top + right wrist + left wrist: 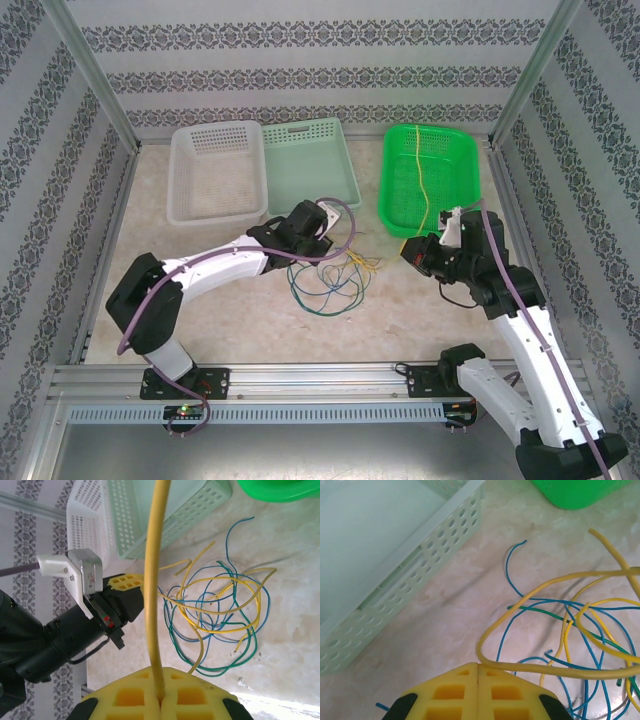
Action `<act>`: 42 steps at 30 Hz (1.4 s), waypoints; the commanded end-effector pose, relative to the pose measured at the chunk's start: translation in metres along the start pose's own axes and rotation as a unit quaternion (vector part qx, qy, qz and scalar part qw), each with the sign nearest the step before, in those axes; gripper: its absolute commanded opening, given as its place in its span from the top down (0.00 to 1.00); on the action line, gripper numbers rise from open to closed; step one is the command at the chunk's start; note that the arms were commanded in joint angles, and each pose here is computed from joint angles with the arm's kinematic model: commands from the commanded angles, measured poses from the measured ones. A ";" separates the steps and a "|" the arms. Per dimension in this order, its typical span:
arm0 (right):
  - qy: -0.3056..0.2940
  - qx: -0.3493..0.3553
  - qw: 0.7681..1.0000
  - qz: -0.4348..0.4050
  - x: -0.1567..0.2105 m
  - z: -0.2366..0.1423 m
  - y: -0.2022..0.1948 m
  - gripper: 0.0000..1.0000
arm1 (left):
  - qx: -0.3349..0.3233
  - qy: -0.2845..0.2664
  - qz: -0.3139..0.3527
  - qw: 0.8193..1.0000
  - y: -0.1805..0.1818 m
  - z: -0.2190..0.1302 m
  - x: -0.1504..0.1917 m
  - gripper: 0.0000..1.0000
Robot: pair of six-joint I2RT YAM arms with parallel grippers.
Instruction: Untangle the cables
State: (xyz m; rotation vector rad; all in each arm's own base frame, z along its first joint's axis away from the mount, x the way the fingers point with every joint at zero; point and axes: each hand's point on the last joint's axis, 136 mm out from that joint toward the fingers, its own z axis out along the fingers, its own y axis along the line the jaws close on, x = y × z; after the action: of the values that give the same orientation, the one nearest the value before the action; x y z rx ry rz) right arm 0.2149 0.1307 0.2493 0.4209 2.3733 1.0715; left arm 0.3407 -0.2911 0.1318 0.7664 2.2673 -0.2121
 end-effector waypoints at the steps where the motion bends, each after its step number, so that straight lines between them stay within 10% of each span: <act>1: 0.023 -0.006 0.999 -0.023 0.008 -0.007 0.006 1.00 | 0.027 -0.016 0.001 1.000 -0.002 -0.020 -0.004 0.92; 5: 0.016 -0.007 1.000 -0.019 0.002 -0.003 0.005 1.00 | 0.110 -0.046 0.042 0.992 -0.029 -0.040 -0.007 0.42; 10: 0.013 -0.009 1.000 -0.021 -0.002 -0.002 0.008 1.00 | 0.134 -0.057 0.125 0.981 -0.044 -0.057 0.007 0.28; 20: 0.034 -0.021 0.999 -0.028 0.002 -0.002 0.015 1.00 | 0.131 -0.054 0.208 0.968 -0.056 -0.049 0.007 0.19; 42: 0.050 -0.039 0.998 -0.018 0.010 -0.007 0.018 1.00 | 0.084 -0.078 0.197 0.974 -0.058 -0.010 -0.017 0.33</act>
State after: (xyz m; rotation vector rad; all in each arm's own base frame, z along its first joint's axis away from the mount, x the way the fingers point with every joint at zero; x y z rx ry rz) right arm 0.2075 0.1427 0.2539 0.3215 2.4288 1.1659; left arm 0.3013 -0.3306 0.1248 1.2816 1.9855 -0.2687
